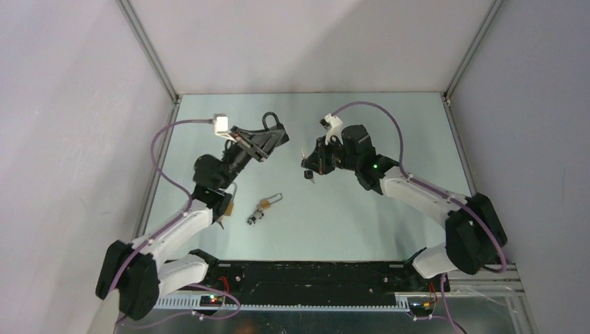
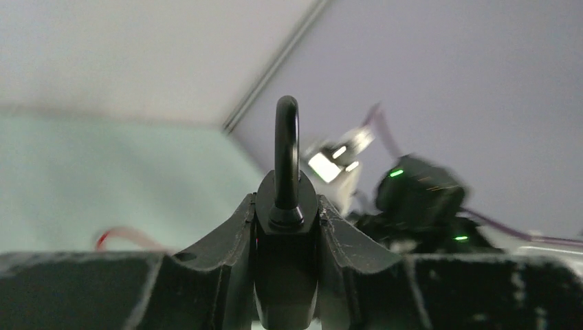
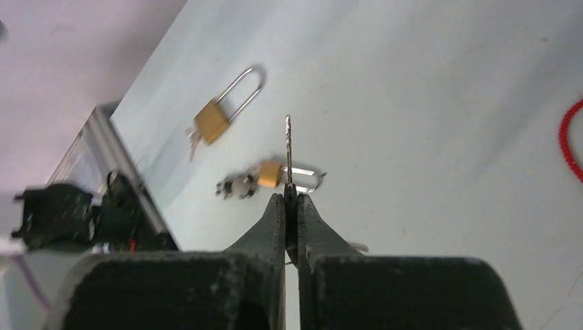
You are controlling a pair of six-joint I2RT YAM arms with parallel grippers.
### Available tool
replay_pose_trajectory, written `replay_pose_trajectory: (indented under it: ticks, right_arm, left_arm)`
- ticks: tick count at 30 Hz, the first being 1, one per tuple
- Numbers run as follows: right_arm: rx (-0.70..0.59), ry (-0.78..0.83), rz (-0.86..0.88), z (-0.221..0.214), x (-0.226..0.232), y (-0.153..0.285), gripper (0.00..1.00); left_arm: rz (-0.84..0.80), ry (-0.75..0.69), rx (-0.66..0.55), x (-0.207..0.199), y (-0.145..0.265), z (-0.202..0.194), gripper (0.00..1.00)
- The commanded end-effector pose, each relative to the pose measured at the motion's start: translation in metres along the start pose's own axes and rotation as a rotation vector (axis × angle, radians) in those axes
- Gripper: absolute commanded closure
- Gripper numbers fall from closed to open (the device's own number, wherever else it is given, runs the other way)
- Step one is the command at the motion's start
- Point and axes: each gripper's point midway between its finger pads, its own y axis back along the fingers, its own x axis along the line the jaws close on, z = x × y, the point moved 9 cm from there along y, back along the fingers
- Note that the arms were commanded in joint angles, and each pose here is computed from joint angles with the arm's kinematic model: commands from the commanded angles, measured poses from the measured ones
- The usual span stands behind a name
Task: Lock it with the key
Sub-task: Lock the lock, then place the lock at the center of the board, then place the key at the center of the board.
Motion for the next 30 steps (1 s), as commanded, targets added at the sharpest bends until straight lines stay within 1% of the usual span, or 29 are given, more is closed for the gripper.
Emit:
replay_pose_trajectory:
  ticks: [1, 5, 11, 14, 16, 19, 20, 23, 24, 25, 26, 27, 28, 29, 30]
  right_arm:
    - [-0.199, -0.079, -0.123, 0.020, -0.029, -0.030, 1.00]
    - [-0.244, -0.172, -0.122, 0.015, -0.046, -0.057, 1.00]
    - [-0.280, -0.294, -0.103, 0.001, -0.070, -0.088, 1.00]
    - [-0.277, -0.346, -0.071, -0.006, -0.082, -0.104, 1.00]
    - [-0.258, -0.393, -0.094, -0.010, -0.089, -0.114, 0.99]
    - [-0.211, -0.462, -0.149, -0.020, -0.102, -0.126, 0.93]
    - [-0.220, -0.469, -0.165, -0.019, -0.104, -0.128, 0.92]
    - [-0.186, -0.500, -0.216, -0.028, -0.113, -0.136, 0.89]
    - [-0.187, -0.503, -0.221, -0.027, -0.114, -0.138, 0.89]
    - [-0.168, -0.513, -0.238, -0.032, -0.118, -0.140, 0.88]
    - [-0.169, -0.520, -0.244, -0.031, -0.119, -0.142, 0.88]
    - [-0.153, -0.530, -0.257, -0.035, -0.121, -0.145, 0.88]
    - [-0.155, -0.534, -0.259, -0.033, -0.122, -0.146, 0.86]
    - [-0.147, -0.539, -0.273, -0.034, -0.124, -0.148, 0.85]
    - [-0.143, -0.538, -0.278, -0.034, -0.124, -0.149, 0.82]
  left_arm:
    - [0.239, -0.029, 0.108, 0.049, 0.000, -0.022, 1.00]
    - [0.348, 0.013, 0.272, 0.086, 0.006, -0.051, 1.00]
    - [0.453, 0.081, 0.443, 0.135, -0.002, -0.086, 1.00]
    - [0.501, 0.105, 0.483, 0.154, -0.003, -0.100, 1.00]
    - [0.516, 0.130, 0.504, 0.165, -0.006, -0.108, 1.00]
    - [0.531, 0.149, 0.526, 0.177, -0.010, -0.117, 0.99]
    - [0.538, 0.148, 0.527, 0.179, -0.010, -0.118, 0.98]
    - [0.565, 0.162, 0.539, 0.189, -0.007, -0.124, 0.90]
    - [0.580, 0.167, 0.543, 0.192, -0.003, -0.126, 0.84]
    - [0.588, 0.169, 0.544, 0.194, -0.002, -0.127, 0.81]
    - [0.600, 0.172, 0.548, 0.197, 0.000, -0.129, 0.75]
    - [0.606, 0.175, 0.550, 0.198, 0.002, -0.129, 0.71]
    - [0.622, 0.178, 0.554, 0.201, 0.004, -0.132, 0.60]
    - [0.630, 0.178, 0.554, 0.202, 0.006, -0.132, 0.57]
    - [0.645, 0.174, 0.549, 0.204, 0.007, -0.132, 0.49]
